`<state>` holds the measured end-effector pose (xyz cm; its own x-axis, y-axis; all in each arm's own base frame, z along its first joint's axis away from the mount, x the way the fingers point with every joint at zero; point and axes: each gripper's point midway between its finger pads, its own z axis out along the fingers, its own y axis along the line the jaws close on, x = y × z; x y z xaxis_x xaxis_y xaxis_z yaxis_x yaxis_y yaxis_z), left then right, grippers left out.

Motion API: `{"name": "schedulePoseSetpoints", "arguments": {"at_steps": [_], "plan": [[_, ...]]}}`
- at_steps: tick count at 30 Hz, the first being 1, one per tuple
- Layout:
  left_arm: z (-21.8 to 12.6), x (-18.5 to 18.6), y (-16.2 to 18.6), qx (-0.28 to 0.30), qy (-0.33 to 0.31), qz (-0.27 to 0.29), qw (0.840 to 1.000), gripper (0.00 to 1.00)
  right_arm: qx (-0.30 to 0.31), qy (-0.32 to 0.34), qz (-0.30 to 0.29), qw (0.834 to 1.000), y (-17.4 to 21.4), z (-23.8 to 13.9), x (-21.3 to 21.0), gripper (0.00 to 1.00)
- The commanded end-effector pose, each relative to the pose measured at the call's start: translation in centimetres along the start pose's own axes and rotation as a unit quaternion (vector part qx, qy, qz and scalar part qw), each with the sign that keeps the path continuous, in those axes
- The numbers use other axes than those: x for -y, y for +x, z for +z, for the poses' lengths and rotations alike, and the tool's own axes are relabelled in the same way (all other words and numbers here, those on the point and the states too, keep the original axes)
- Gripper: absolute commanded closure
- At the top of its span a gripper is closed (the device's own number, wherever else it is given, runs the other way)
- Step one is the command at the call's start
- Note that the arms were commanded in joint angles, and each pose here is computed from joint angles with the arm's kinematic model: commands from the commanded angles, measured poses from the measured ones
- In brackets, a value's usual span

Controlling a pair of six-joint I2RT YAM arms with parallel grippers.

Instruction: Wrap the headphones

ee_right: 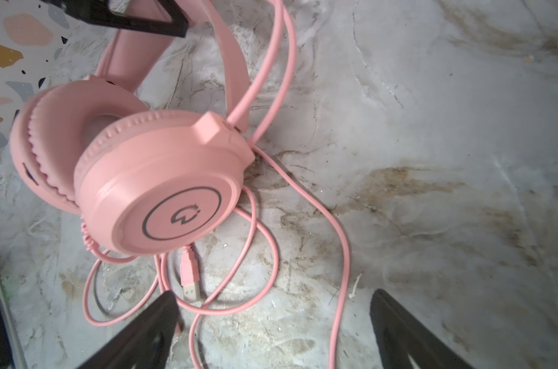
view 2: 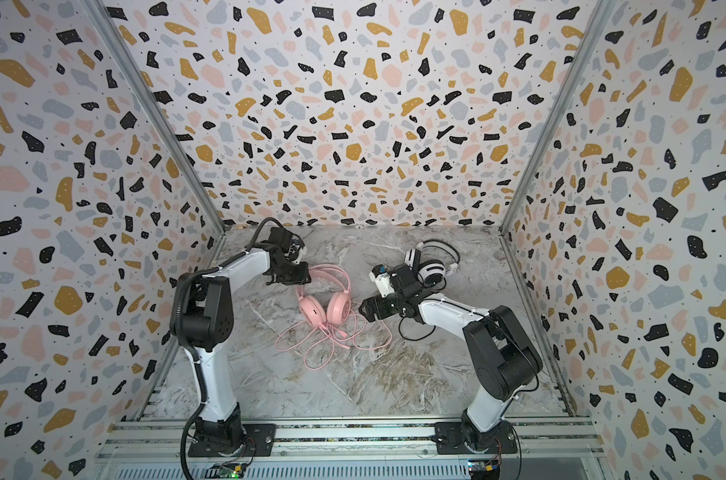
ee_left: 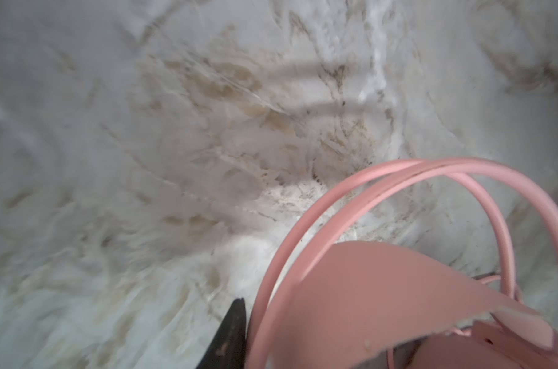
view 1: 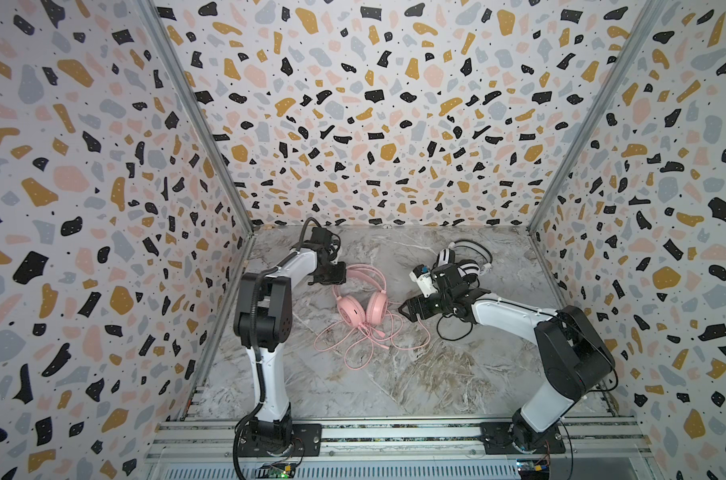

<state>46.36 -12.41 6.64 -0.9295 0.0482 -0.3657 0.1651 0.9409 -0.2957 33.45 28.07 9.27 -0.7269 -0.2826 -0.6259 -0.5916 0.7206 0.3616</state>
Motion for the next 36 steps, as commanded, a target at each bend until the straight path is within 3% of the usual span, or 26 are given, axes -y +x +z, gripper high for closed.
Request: {"name": "schedulePoseSetpoints", "arguments": {"at_steps": [1,9,17,32,36], "plan": [[-4.9,1.7,-3.9,0.093,0.043,0.005,0.995,0.73,0.007,-0.004,0.008,1.000,-0.3,-0.2,-0.4,0.04],[-10.8,3.2,-4.4,0.172,0.059,0.024,0.983,0.74,0.072,-0.055,-0.007,0.996,-4.4,-2.6,-3.3,0.04],[-13.2,4.8,-3.9,0.187,0.090,0.034,0.978,0.74,0.147,-0.051,-0.066,0.986,-9.7,-4.4,-5.2,0.01],[-14.6,6.5,-1.7,0.190,0.137,0.034,0.972,0.74,0.110,-0.044,-0.061,0.991,-11.5,5.6,-4.9,0.01],[-14.6,6.6,-1.3,0.188,0.139,0.037,0.971,0.74,0.110,-0.054,-0.059,0.991,-11.6,6.5,-5.0,0.14]]}}
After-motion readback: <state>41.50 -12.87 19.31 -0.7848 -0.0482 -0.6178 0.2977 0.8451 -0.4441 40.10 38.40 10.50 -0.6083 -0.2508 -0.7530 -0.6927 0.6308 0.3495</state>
